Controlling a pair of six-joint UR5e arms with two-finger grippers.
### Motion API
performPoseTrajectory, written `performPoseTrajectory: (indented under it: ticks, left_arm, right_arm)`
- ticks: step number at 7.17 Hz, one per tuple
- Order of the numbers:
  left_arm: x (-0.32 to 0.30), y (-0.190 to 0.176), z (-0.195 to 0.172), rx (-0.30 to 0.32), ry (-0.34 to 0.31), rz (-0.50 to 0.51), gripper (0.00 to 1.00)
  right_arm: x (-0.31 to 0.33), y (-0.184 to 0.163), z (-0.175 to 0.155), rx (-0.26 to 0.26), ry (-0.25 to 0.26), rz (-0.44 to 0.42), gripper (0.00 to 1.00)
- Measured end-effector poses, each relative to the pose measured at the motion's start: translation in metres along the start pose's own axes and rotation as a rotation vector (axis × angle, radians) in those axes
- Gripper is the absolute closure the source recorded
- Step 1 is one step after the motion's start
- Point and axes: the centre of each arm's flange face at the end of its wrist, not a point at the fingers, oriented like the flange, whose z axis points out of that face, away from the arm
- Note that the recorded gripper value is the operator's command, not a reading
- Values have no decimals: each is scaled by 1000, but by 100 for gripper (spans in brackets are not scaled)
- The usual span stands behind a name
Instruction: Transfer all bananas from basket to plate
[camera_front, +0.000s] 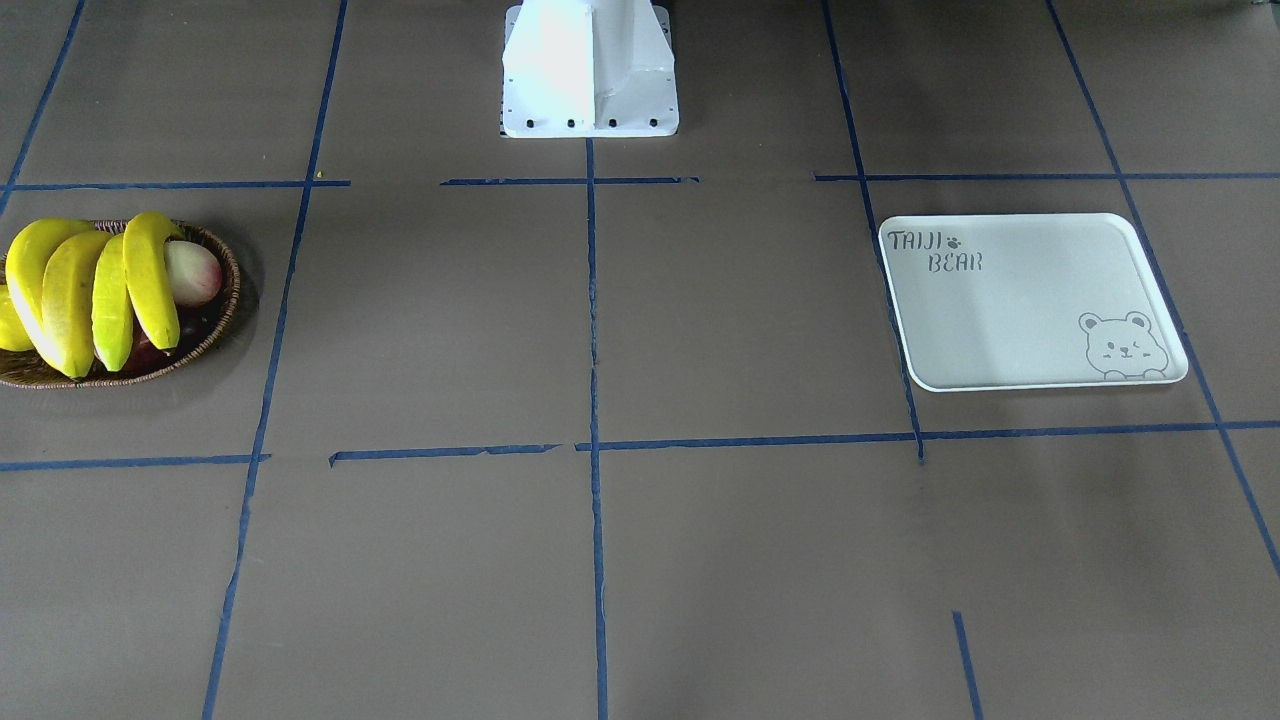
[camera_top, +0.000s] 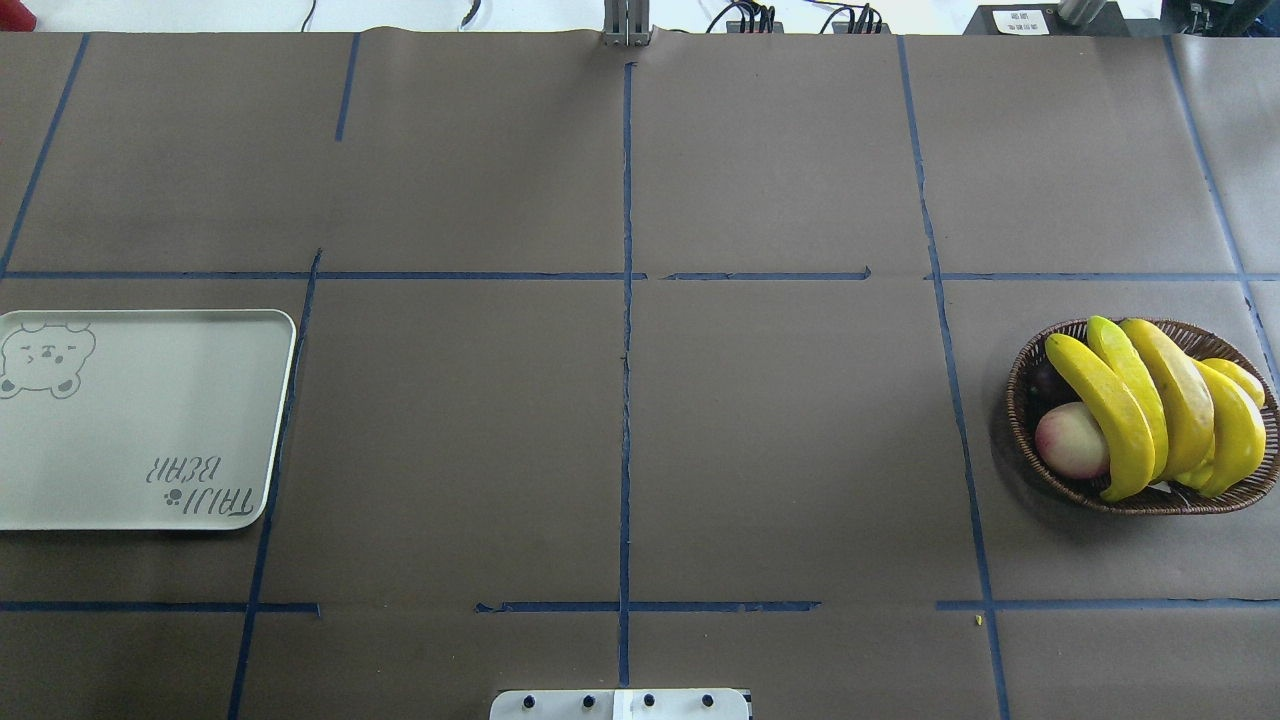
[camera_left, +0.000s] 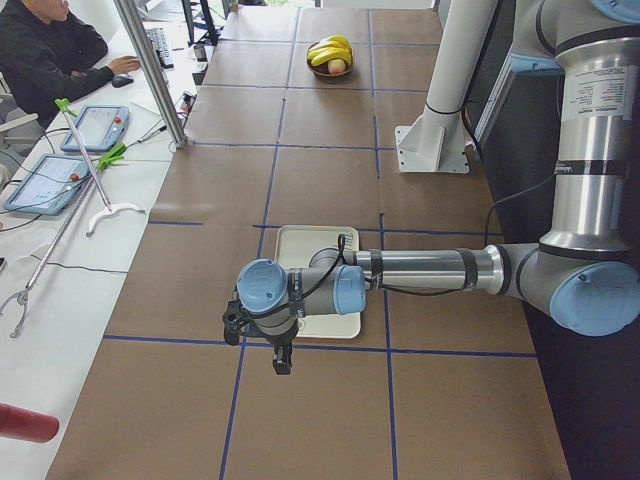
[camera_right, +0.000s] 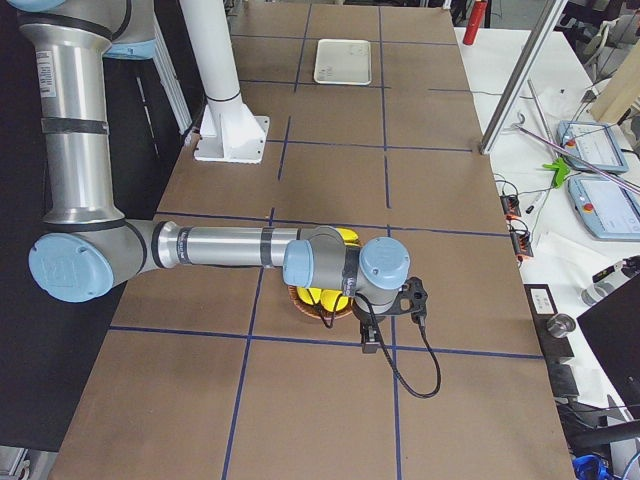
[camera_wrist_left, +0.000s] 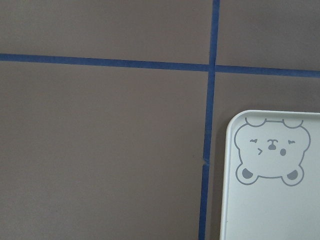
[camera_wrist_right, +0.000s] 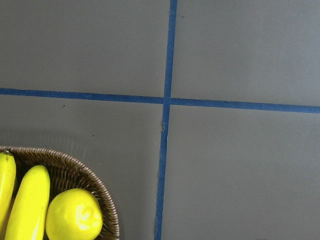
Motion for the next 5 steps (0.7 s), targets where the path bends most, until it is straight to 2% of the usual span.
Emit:
performPoseTrajectory:
  ticks: [3, 5]
  left_arm:
    - [4, -2, -4, 8, 1, 7, 0]
    - [7, -2, -7, 15, 1, 13, 0]
  right_arm:
    - [-16, -3, -13, 30, 1, -28, 0]
    - [-25, -4, -18, 69, -1, -50, 0]
